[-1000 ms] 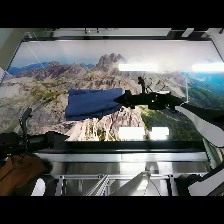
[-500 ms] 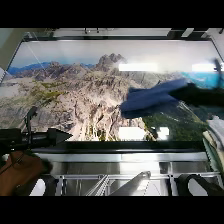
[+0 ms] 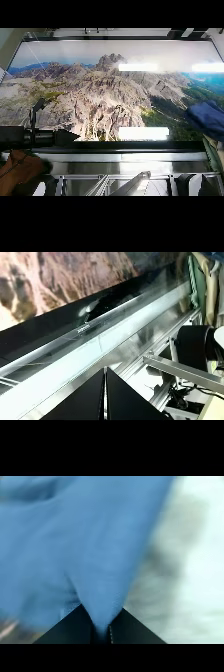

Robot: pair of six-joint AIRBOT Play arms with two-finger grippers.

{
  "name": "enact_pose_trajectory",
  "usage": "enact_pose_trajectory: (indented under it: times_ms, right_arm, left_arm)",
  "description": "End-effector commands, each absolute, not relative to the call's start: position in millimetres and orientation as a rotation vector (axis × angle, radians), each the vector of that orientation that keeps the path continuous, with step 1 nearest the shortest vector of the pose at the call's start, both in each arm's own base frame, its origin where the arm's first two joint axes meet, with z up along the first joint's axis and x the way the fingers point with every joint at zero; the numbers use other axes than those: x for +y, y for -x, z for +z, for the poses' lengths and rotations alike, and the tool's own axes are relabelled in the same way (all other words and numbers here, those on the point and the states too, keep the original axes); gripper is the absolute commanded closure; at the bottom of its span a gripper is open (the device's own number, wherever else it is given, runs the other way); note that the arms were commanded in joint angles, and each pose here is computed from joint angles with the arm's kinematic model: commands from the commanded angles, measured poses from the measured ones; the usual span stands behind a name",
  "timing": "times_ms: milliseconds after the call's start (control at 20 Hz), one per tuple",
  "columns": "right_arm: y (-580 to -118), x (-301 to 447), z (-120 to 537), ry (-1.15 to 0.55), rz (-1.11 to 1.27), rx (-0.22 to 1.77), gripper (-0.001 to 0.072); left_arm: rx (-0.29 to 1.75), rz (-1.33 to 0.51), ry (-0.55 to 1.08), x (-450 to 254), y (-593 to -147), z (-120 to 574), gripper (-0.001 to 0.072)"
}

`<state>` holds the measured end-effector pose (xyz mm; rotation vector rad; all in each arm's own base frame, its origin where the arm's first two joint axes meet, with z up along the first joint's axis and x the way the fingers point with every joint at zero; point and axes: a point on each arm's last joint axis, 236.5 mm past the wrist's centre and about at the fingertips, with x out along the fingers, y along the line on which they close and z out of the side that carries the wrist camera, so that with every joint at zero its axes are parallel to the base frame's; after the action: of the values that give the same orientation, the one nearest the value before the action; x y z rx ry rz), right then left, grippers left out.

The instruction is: Fold the shirts.

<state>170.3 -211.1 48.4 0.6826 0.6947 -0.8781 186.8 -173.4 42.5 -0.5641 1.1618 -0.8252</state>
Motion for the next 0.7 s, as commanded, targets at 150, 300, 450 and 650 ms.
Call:
enact_pose_trajectory:
  times_ms: [150,300,450,650]
  right_arm:
    - [-88.0,-240.5,52.0,-0.646,-1.172,0.781,0.0693]
    - [-60.0,-237.7,44.2,-0.662,-1.256,0.856,0.0690]
    - [-64.3,-232.7,38.6,-0.701,-1.233,0.870,0.0060]
    - [-68.5,-219.8,35.5,-0.758,-1.202,0.890,0.0006]
  left_arm:
    - [1.228,-0.890,0.557,-182.7,-170.4,43.4,0.0689]
    - [1.299,-0.892,0.596,-183.1,-170.4,32.5,0.0689]
    - [1.362,-0.890,0.633,-183.1,-173.7,18.5,0.0690]
    - [1.427,-0.877,0.688,-183.7,-176.2,6.2,0.0690]
